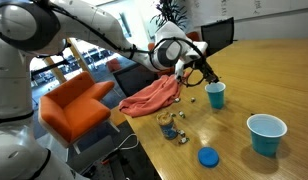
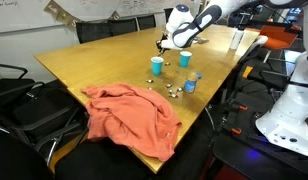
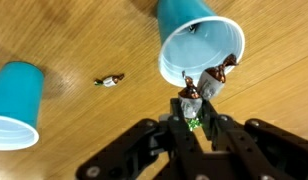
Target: Put three of the sweets on the table in the cup on the left
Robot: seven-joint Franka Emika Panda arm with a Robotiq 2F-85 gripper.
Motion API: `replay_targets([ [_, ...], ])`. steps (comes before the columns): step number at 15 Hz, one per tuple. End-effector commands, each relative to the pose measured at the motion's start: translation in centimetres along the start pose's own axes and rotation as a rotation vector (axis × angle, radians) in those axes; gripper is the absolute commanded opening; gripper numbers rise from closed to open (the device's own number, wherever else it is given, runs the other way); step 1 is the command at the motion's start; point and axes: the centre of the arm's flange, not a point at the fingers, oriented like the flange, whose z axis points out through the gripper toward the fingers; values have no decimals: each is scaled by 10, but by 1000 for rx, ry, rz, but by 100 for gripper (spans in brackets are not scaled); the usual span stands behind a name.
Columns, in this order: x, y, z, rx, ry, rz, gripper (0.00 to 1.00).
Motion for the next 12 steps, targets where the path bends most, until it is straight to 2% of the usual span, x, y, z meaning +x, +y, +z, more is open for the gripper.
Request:
replay_targets([
  [1, -21, -16, 19, -15, 52, -20, 6],
  [5, -35, -22, 34, -34, 88, -40, 6],
  [9, -32, -24, 35, -31, 118, -28, 6],
  [10, -31, -25, 33, -29, 119, -30, 48],
  [12, -31, -26, 31, -23, 124, -34, 56],
])
